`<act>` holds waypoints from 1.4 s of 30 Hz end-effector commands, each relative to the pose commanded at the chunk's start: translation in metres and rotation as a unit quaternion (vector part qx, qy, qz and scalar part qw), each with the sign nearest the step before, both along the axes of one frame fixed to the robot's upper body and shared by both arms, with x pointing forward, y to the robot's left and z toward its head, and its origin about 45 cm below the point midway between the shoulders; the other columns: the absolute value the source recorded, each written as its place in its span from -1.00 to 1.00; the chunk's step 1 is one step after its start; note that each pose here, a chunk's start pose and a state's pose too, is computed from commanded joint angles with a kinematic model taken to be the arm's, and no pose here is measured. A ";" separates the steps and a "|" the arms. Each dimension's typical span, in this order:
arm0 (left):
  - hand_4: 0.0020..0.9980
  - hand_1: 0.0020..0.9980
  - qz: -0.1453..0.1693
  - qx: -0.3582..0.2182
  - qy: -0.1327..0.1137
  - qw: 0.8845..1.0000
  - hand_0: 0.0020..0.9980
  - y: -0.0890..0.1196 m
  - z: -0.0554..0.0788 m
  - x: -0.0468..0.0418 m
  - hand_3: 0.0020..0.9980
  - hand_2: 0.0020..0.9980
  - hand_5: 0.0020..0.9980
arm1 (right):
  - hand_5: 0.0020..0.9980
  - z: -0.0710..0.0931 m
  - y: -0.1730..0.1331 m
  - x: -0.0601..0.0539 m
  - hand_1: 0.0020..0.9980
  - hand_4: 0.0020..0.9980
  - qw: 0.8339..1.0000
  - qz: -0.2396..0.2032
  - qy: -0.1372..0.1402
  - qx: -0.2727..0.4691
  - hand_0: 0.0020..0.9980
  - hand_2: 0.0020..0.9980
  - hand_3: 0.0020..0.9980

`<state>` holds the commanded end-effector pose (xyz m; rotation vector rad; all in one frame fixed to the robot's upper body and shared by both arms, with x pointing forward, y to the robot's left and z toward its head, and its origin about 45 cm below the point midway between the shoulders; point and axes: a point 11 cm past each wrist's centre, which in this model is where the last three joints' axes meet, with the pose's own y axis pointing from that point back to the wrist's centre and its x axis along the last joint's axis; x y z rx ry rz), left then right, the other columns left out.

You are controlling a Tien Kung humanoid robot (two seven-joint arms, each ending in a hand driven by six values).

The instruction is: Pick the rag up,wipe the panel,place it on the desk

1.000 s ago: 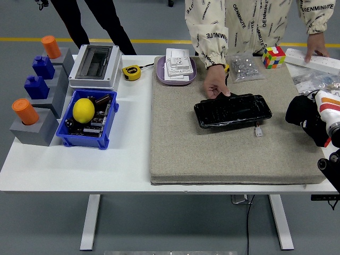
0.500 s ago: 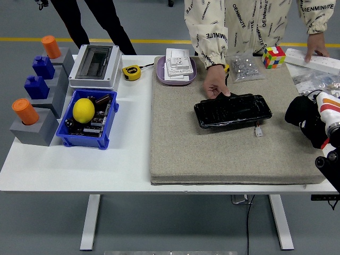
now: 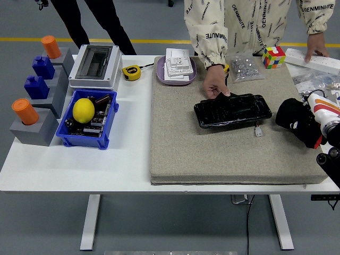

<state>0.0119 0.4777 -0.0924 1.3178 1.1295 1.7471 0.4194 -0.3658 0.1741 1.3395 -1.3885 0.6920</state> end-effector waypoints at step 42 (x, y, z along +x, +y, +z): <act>0.19 0.38 0.000 0.001 0.002 1.000 0.28 0.002 0.001 -0.0023 0.13 0.45 -0.07 | 0.06 0.012 -0.005 0.004 0.48 1.00 0.999 0.022 0.010 -0.020 0.49 0.68 0.63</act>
